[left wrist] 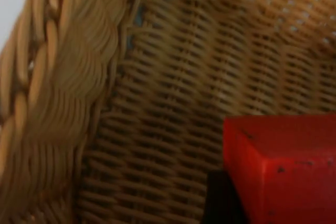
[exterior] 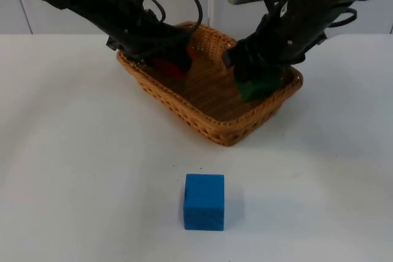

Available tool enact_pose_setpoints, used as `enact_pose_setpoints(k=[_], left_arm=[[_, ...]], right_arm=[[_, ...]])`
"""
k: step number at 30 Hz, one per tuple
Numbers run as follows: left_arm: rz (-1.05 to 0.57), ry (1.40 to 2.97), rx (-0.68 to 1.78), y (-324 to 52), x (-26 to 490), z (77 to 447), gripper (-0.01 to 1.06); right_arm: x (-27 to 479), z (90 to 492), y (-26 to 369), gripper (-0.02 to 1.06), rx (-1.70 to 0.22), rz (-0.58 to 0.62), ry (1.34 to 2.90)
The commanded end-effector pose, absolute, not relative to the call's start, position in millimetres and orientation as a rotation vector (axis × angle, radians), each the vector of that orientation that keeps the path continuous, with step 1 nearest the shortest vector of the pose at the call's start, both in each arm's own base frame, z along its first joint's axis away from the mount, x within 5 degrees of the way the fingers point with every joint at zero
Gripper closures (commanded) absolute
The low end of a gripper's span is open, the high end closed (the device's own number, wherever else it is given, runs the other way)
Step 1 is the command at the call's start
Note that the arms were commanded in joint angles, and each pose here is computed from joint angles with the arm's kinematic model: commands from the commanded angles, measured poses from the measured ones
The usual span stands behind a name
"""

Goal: Pick up one cube with each hand and place exactly two cubes into the same basket, leaving the remaining cube outside.

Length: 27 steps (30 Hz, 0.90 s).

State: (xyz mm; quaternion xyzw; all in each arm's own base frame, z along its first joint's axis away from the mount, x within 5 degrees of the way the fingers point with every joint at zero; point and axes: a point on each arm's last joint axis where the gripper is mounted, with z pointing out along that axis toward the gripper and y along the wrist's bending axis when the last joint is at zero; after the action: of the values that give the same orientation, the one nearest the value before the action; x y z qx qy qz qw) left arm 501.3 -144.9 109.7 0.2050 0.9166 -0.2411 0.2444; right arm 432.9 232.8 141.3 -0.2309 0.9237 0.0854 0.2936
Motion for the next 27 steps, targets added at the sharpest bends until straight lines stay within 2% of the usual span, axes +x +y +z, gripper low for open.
enact_pose_setpoints(k=[1, 9, 12, 13, 15, 16, 17, 18, 20, 23, 24, 27], left_arm=[[-0.679, 2.482, 0.543, -148.0, 502.8, 114.2, 1.05], [-0.688, 2.489, 0.550, -148.4, 501.8, 114.0, 1.05], [-0.691, 2.492, 0.555, -148.5, 501.2, 113.8, 1.02], [-0.691, 2.492, 0.555, -148.5, 501.2, 113.8, 1.02], [-0.691, 2.492, 0.555, -148.5, 501.2, 113.8, 0.93], [-0.693, 2.494, 0.557, -148.6, 501.0, 113.8, 0.82], [-0.694, 2.495, 0.558, -148.6, 500.8, 113.8, 0.73], [-0.694, 2.495, 0.558, -148.6, 500.8, 113.8, 0.73], [-0.698, 2.499, 0.564, -148.7, 500.2, 113.6, 0.55], [-0.711, 2.503, 0.577, -149.3, 498.6, 117.0, 0.30], [-0.711, 2.503, 0.577, -149.3, 498.6, 117.0, 0.30], [-0.706, 2.487, 0.579, -147.3, 498.9, 127.1, 0.16]], right_arm=[[435.6, 142.5, 233.1, 1.05, -0.605, 0.235, 2.436], [436.1, 140.1, 233.5, 1.03, -0.609, 0.236, 2.433], [436.3, 140.2, 233.6, 0.86, -0.608, 0.237, 2.430], [436.3, 140.2, 233.6, 0.86, -0.608, 0.237, 2.430], [436.3, 140.2, 233.6, 0.69, -0.608, 0.237, 2.430], [436.3, 140.2, 233.6, 0.56, -0.608, 0.237, 2.430], [436.3, 140.2, 233.6, 0.50, -0.608, 0.237, 2.430], [436.3, 140.2, 233.6, 0.50, -0.608, 0.237, 2.430], [436.3, 140.2, 233.6, 0.39, -0.608, 0.237, 2.430], [435.8, 147.1, 233.3, 0.37, -0.606, 0.239, 2.420], [435.8, 147.1, 233.3, 0.37, -0.606, 0.239, 2.420], [434.7, 165.8, 232.5, 0.38, -0.603, 0.243, 2.381]])
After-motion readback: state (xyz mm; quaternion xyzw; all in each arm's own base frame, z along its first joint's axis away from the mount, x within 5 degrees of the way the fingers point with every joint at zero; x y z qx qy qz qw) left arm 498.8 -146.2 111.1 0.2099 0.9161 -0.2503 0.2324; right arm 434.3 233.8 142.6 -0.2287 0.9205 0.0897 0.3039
